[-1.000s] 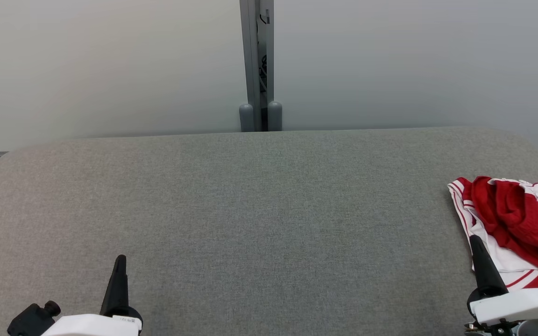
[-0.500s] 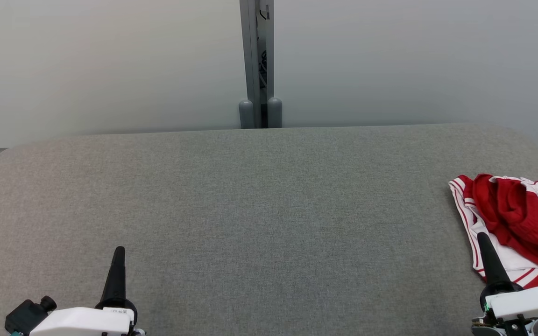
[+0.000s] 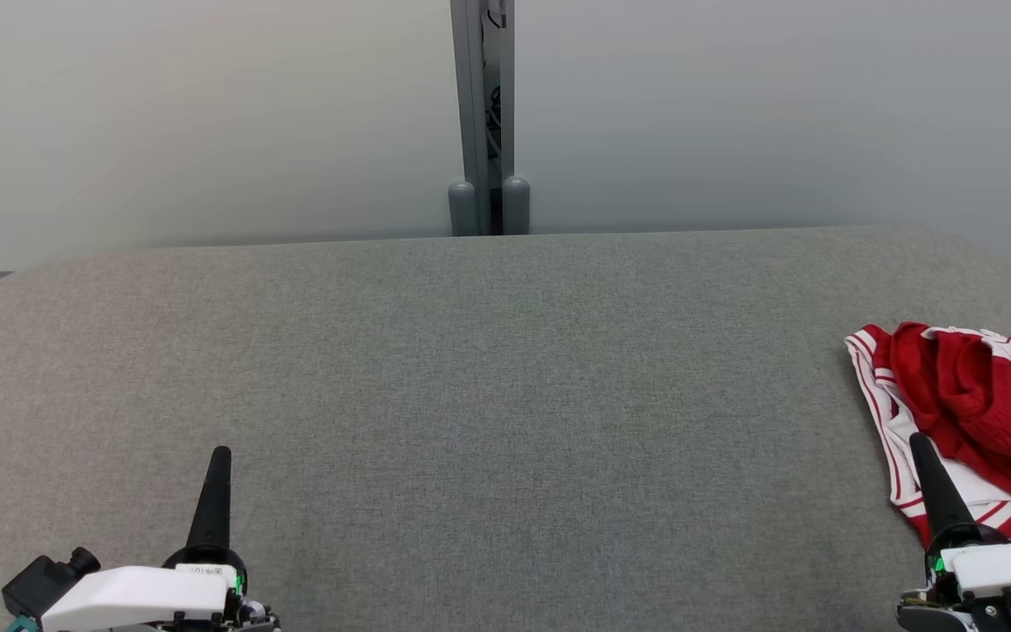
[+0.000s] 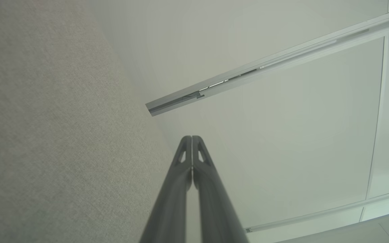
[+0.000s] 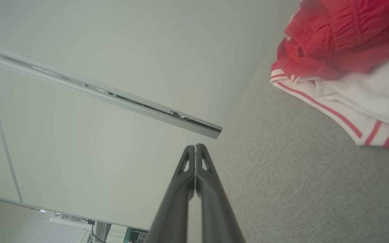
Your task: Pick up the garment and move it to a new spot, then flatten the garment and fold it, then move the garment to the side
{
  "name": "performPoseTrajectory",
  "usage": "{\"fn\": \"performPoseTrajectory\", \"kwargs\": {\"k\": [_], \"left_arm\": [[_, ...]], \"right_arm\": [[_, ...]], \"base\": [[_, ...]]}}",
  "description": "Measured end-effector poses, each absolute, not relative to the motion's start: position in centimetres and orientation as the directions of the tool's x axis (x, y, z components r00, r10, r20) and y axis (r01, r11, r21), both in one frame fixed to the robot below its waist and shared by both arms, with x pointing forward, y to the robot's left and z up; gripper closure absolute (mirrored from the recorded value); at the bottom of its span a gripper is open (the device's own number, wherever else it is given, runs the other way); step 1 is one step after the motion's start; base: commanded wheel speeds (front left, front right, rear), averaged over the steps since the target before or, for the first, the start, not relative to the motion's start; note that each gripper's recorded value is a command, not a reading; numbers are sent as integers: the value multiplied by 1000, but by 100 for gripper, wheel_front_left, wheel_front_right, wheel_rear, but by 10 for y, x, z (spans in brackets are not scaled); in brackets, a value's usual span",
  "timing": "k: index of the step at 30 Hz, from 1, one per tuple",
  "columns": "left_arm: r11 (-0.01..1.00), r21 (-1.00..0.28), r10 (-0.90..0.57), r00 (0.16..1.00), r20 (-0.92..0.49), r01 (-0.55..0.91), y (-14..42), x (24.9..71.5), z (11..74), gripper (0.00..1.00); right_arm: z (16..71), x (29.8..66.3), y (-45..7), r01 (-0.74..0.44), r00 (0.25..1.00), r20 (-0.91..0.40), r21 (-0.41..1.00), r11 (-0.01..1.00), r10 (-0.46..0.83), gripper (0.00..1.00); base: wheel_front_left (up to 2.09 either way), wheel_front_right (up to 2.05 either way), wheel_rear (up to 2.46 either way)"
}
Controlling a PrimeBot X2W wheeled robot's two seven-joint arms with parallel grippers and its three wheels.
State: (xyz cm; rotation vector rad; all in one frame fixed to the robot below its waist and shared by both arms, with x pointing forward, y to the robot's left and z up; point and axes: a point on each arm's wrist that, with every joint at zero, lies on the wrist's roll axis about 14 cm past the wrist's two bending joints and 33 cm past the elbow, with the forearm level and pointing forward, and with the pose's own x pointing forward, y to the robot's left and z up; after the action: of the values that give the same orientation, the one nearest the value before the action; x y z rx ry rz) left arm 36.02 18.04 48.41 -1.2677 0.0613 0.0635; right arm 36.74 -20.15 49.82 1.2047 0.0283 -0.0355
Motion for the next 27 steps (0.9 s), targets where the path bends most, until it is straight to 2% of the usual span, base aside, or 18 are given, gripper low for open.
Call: {"fn": "performPoseTrajectory", "kwargs": {"k": [27], "left_arm": [[111,-993,-9,999,-44,-43,179,370,494,100]], "right_arm": [[500,369,-211,29,1000,-27,991,132,-13,100]], "base": [[0,0,0]]}}
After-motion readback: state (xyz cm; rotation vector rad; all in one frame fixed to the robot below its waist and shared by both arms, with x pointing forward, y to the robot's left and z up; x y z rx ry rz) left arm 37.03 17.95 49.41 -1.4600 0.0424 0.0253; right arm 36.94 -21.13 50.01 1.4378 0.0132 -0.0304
